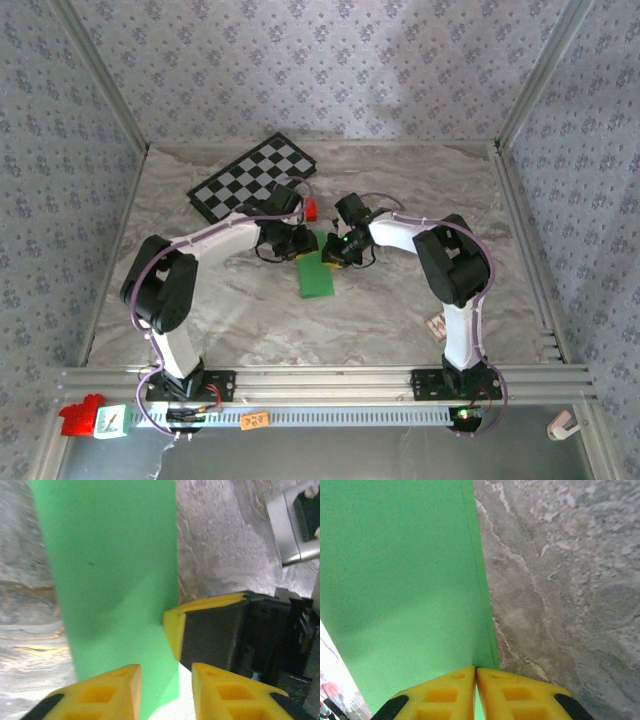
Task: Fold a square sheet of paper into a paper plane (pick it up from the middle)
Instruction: First fold the square sheet of paper in half at the center of the table.
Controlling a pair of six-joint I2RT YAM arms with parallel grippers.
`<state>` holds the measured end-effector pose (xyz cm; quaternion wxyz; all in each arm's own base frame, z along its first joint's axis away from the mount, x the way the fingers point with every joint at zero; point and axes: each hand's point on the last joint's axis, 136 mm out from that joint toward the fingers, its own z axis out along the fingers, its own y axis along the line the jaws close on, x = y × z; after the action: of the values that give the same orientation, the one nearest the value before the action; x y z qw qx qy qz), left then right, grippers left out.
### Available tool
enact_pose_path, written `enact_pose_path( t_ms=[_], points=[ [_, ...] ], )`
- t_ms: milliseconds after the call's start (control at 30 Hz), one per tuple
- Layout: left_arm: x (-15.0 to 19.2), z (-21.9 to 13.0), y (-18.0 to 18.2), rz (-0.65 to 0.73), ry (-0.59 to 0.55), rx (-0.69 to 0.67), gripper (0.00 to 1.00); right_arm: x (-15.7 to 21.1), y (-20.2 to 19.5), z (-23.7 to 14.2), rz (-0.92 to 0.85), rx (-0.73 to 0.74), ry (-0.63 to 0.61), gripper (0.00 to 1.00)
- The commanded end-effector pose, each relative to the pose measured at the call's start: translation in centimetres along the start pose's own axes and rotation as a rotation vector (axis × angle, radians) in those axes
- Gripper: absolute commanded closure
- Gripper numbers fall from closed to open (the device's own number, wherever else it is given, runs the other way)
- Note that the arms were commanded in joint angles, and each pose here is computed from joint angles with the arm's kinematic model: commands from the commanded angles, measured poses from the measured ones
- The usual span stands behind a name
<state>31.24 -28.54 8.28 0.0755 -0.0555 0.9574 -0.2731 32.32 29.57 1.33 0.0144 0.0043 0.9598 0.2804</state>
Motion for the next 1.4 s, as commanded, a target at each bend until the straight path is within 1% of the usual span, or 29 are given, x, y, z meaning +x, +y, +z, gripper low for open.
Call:
enact_pose_path(
  t_ms=[0,200,333,400,700,833,900,967,1133,1233,1367],
  points=[
    [1.3,1.6,-0.9,0.006,0.074,0.081,0.75,4.4,-8.8,2.9,0.094,0.340,0.137,0.84],
    [2.0,3.7,0.7,-0.008,0.129,0.040,0.81,4.5,-9.2,3.0,0.096,0.372,0.141,0.84],
    [2.1,4.6,3.2,-0.033,0.120,-0.049,0.82,4.6,-9.7,2.9,0.095,0.400,0.143,0.84],
    [2.0,4.8,4.4,-0.048,0.112,-0.073,0.83,4.7,-9.9,2.9,0.090,0.417,0.141,0.83],
    [3.3,5.1,9.6,-0.129,0.112,-0.149,0.84,5.5,-12.0,2.4,0.088,0.516,0.164,0.83],
    [3.6,3.9,11.8,-0.172,0.091,-0.165,0.85,5.4,-12.7,2.0,0.087,0.553,0.159,0.83],
    [3.1,2.9,11.7,-0.164,0.072,-0.154,0.85,5.3,-12.8,1.8,0.083,0.567,0.153,0.83],
    [2.3,1.7,10.5,-0.130,0.042,-0.117,0.85,5.1,-12.8,1.6,0.079,0.578,0.146,0.83],
    [0.1,-0.5,4.6,-0.029,-0.034,0.076,0.85,4.8,-12.6,1.3,0.074,0.581,0.135,0.83],
    [-0.5,-0.3,2.2,0.007,-0.040,0.152,0.85,4.7,-12.4,1.4,0.073,0.576,0.136,0.83],
    [-0.9,1.7,1.6,-0.004,0.004,0.175,0.84,4.8,-12.4,1.6,0.077,0.568,0.142,0.83]
  ],
)
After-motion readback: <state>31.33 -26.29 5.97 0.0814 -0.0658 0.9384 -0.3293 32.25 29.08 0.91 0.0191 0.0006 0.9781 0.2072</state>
